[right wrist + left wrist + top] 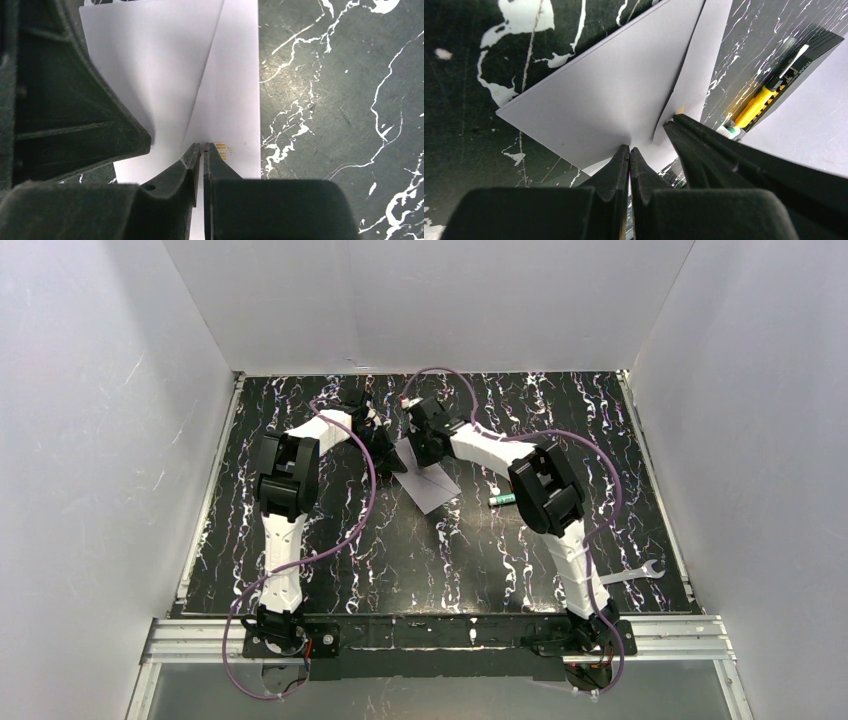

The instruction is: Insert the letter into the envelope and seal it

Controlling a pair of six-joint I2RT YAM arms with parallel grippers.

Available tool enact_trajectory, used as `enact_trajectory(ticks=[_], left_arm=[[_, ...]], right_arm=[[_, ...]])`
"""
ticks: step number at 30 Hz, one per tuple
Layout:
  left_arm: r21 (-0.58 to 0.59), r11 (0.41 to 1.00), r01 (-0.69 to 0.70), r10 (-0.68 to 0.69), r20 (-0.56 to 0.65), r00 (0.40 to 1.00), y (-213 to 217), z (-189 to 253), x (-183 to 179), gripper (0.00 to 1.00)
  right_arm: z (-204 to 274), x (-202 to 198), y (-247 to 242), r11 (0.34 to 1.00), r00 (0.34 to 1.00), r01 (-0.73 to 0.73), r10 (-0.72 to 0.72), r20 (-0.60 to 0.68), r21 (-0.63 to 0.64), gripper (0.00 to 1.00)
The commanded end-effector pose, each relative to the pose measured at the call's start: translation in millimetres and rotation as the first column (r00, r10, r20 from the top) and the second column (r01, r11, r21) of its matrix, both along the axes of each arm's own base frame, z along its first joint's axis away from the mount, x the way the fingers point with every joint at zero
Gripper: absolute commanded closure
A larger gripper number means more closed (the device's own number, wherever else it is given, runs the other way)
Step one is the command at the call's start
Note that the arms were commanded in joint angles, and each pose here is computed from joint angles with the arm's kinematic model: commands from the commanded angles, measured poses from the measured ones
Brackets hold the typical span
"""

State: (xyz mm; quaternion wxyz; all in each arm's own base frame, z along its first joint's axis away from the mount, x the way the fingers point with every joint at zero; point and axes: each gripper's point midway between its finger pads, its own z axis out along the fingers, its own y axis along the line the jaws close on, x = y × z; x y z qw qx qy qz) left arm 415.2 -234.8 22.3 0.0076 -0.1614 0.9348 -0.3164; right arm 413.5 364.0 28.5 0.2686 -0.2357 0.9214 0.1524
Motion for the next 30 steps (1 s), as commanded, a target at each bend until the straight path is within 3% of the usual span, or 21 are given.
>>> enact_trajectory(ticks=[1,4,12,18,23,30], left_arm=[[0.042,0.999,-0.004,0.006,-0.051,0.999,4,-17,-5,1.00],[0.071,0.997,-0.022,0.025,-0.037,0.999,8,-20,-3,1.00],[0.098,0.993,-0.060,0.062,-0.017,0.998,11,-23,6,1.00],[0.105,0.992,-0.065,0.069,-0.027,0.997,12,-26,8,1.00],[0.112,0.991,-0.074,0.078,-0.026,0.997,14,-27,10,1.00],[0.123,0.989,-0.078,0.084,-0.042,0.996,18,-32,6,1.00]], right_arm=[[-48,-41,-19,0.975,0.992,-0.120,0.112,-0.049,-0.189,0.83],[-52,-55,-21,0.972,0.984,-0.172,0.163,-0.066,-0.159,0.81],[-60,-81,-57,0.933,0.967,-0.246,0.218,-0.131,-0.264,0.80],[-60,-99,-69,0.915,0.950,-0.299,0.258,-0.176,-0.272,0.75],[-56,-110,-79,0.909,0.949,-0.304,0.260,-0.180,-0.286,0.62],[-51,-122,-87,0.904,0.950,-0.307,0.272,-0.152,-0.297,0.55]])
